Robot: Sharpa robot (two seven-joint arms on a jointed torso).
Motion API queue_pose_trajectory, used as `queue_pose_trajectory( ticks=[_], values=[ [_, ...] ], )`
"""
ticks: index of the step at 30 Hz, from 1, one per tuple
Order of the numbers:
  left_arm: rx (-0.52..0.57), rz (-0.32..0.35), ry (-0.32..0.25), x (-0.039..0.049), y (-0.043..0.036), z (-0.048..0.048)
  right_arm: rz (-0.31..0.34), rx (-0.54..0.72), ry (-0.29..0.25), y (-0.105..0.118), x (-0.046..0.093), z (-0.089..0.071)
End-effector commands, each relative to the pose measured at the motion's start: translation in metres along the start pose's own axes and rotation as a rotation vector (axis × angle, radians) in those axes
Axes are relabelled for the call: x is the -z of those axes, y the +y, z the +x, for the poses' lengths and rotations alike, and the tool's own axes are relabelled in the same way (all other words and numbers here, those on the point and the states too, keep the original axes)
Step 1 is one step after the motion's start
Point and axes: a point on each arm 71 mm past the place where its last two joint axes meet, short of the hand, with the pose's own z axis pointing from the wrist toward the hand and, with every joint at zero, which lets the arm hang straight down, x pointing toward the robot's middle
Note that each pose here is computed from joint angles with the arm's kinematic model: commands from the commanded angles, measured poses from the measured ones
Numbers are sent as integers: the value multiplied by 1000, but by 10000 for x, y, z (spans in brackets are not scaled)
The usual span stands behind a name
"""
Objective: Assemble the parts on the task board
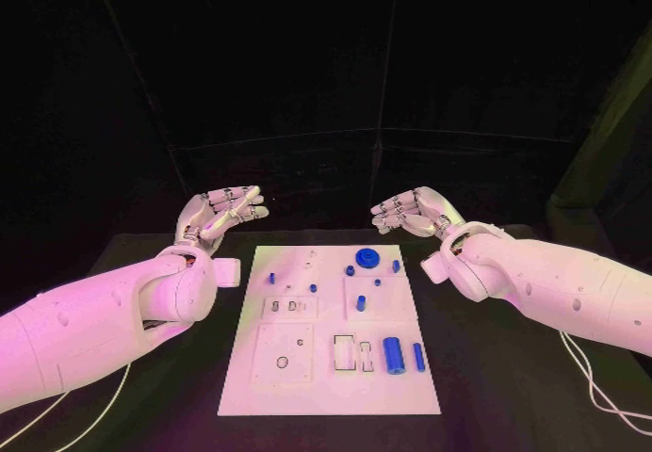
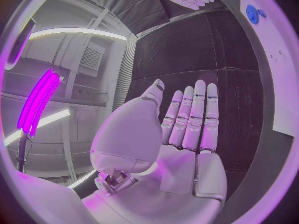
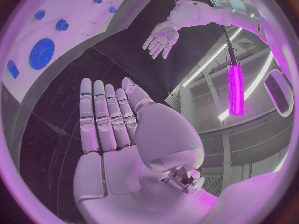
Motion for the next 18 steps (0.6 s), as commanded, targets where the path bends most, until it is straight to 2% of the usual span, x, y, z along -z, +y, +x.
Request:
queue_pose_trajectory(
  ticks=[1,5,11,18],
  values=[
    [19,62,116,53,-87,126,14,261,101,46,-67,6],
    [39,72,156,114,-131,212,29,408,157,76,-107,20],
    [63,64,196,170,-153,320,12,621,250,149,-144,150],
    [83,46,233,220,-160,402,24,776,277,244,-152,264]
  ],
)
